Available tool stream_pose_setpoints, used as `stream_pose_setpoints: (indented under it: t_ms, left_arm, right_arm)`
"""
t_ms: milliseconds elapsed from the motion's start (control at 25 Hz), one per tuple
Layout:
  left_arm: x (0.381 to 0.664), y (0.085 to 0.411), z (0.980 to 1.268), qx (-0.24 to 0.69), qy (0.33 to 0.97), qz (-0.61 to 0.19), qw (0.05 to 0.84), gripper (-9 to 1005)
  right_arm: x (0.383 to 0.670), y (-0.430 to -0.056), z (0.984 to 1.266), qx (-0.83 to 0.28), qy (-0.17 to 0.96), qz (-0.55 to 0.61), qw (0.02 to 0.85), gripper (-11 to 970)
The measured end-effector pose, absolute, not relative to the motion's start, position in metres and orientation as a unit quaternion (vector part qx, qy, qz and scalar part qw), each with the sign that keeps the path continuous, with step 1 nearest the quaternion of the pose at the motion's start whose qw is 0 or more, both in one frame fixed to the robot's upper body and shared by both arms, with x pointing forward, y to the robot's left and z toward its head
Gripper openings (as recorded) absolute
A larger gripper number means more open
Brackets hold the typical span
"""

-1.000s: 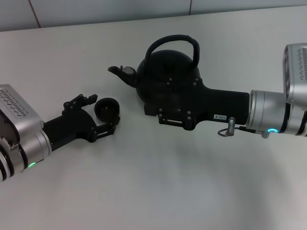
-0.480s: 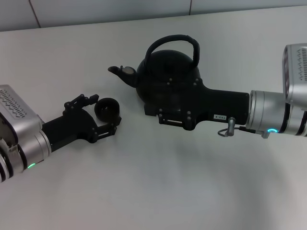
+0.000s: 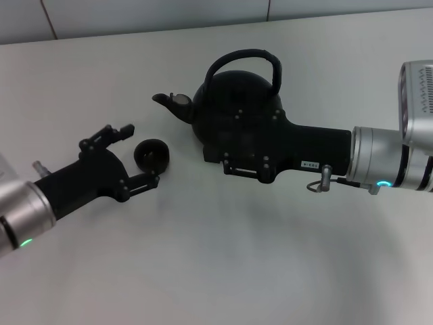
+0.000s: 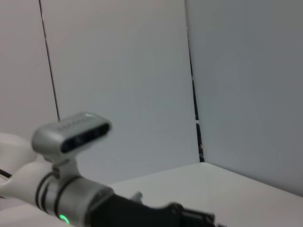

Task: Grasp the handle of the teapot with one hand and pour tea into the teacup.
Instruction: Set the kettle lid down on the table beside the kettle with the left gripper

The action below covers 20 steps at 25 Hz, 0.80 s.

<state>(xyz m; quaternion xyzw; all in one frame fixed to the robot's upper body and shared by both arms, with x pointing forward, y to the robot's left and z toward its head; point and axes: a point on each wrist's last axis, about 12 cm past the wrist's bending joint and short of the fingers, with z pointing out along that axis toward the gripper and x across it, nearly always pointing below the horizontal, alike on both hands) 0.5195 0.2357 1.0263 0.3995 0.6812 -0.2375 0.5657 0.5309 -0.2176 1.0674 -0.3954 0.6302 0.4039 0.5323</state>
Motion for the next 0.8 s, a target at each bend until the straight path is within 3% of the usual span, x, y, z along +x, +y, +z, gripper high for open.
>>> stream_pose_setpoints:
  t_ms: [400, 600, 800]
  left_arm:
    - [0.495, 0.265, 1.062, 0.392, 0.611, -0.347, 0.594, 869]
    - [0.494, 0.314, 1.093, 0.451, 0.618, -0.411, 0.495, 870]
    - [0.498, 0.329, 1.099, 0.458, 0.640, -0.400, 0.470, 867]
  right_arm:
    - [0.531, -0.218, 1.068, -0.399, 0.627, 0.400, 0.536, 574]
    - [0.529, -0.221, 1.066, -0.396, 0.630, 0.396, 0.538, 574]
    - [0.526, -0.228, 1.064, -0.383, 0.637, 0.391, 0.544, 573]
